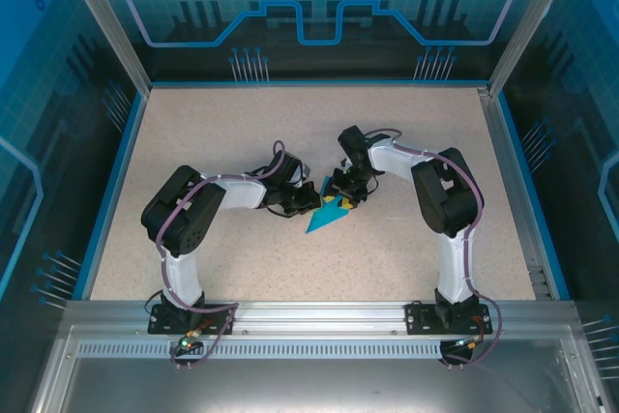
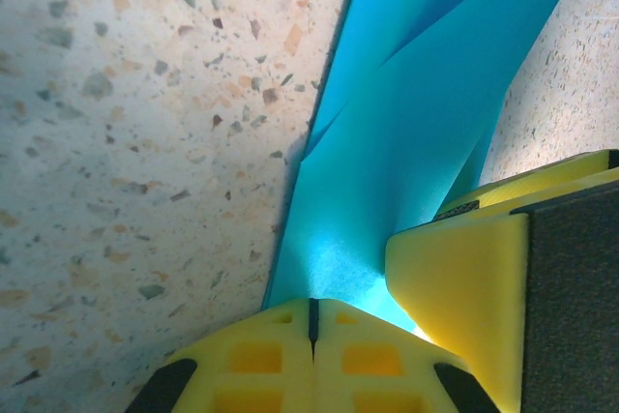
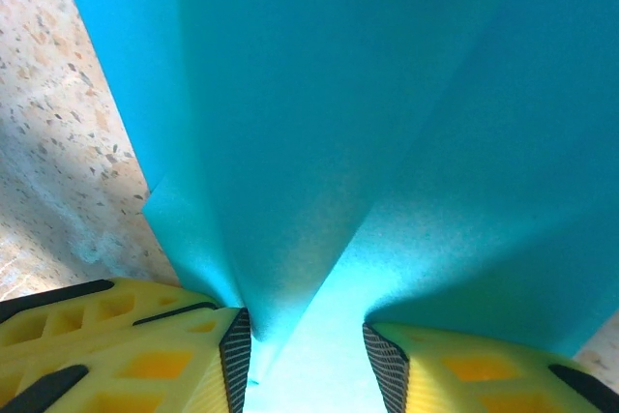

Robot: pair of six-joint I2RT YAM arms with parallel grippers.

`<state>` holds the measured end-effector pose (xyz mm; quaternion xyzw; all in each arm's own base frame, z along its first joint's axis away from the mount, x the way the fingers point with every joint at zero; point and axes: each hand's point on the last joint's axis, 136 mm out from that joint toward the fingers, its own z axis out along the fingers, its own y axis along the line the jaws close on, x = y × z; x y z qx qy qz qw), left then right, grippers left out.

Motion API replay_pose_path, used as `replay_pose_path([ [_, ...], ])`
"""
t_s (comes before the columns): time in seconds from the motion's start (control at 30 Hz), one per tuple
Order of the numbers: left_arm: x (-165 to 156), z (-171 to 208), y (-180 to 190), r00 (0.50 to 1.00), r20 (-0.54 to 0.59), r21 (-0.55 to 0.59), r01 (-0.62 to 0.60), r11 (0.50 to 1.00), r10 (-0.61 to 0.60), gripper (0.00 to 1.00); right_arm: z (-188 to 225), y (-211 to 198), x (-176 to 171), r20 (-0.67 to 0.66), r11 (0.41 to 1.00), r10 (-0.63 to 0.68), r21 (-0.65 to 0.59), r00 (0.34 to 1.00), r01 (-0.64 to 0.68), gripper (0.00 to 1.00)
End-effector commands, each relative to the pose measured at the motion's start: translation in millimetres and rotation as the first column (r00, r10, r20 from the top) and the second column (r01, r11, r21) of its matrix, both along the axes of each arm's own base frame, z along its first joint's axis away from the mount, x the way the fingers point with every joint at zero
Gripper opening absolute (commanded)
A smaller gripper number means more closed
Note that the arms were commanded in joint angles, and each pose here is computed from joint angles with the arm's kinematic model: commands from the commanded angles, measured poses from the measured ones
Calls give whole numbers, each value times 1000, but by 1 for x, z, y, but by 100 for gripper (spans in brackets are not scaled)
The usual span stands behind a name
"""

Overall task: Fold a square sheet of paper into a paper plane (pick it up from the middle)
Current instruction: Fourth fold the wing at the center of the table.

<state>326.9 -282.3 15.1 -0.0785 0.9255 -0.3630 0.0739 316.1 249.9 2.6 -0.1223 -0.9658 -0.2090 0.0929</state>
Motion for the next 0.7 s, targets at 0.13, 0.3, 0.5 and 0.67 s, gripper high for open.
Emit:
replay_pose_path([
  [0.13, -8, -16, 11, 999, -44, 69, 16, 997, -13, 2, -51, -16, -16, -34, 997, 9, -81, 999, -12, 44],
  [0.3, -16, -21, 14, 997, -65, 82, 49, 995, -44, 2, 20, 6, 25, 204, 997, 21, 67, 979, -36, 46],
  [0.5, -20, -26, 14, 995, -85, 89, 65, 994, -58, 1, 57, 15, 30, 334, 986, 64, 125, 940, -111, 35],
  [0.67, -21, -27, 14, 994, -90, 92, 67, 994, -59, 1, 51, 23, 21, 352, 979, 101, 129, 931, -155, 18],
])
